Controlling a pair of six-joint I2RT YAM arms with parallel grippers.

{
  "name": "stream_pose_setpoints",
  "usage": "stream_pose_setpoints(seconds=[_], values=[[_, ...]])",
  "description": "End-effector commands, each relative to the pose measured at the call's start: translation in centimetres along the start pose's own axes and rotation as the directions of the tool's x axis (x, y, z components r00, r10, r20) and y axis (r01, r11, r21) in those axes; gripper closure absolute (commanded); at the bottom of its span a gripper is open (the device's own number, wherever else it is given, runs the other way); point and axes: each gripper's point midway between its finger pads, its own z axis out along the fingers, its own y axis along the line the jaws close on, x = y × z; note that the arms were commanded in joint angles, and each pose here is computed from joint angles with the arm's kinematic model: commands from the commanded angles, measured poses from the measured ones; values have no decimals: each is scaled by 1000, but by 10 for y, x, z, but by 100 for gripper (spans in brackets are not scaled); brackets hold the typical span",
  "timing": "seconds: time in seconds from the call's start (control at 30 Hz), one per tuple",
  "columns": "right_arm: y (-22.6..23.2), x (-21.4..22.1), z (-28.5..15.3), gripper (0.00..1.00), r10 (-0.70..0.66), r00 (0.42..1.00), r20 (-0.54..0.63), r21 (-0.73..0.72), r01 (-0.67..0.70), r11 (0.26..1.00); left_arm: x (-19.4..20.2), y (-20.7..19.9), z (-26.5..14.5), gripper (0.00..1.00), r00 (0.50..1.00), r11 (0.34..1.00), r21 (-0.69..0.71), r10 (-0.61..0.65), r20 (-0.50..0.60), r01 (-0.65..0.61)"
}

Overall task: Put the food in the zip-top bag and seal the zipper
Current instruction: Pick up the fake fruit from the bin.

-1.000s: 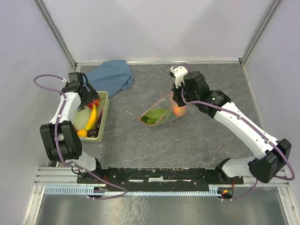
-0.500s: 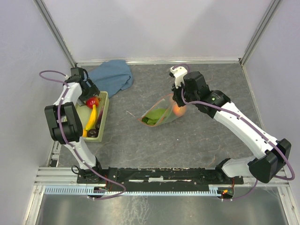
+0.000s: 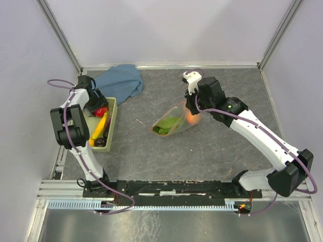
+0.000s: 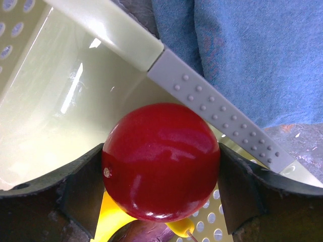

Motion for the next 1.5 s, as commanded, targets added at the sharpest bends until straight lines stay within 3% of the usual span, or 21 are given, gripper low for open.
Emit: stream_pose_setpoints(seconds=[0.0, 0.13, 0.47, 0.67, 0.93, 1.13, 1.47], values=[[1, -19, -3, 98, 4, 997, 71, -10, -3, 1000, -18, -8, -18, 30, 998, 998, 45, 30, 59, -33], [2, -19, -2, 98, 7, 998, 66, -16, -6, 1000, -24, -8, -39, 38, 994, 998, 51, 27, 109, -32], [5, -22, -2, 98, 25, 998, 60, -25, -23, 999, -23, -30, -135, 40, 961, 979, 188, 21, 276, -75], [4, -24, -2, 99, 44, 997, 65, -17, -43, 999, 20, -71, -194, 40, 935, 921, 344, 51, 351, -180], [4, -26, 0, 98, 68, 996, 53, -12, -67, 998, 77, -96, -222, 41, 935, 849, 472, 70, 349, -240], [5, -27, 2, 98, 92, 995, 43, -11, -92, 996, 122, -132, -253, 42, 926, 716, 623, 87, 367, -314], [12, -24, 11, 98, 138, 990, 9, -38, -138, 990, 174, -174, -315, 44, 901, 421, 803, 90, 425, -421]])
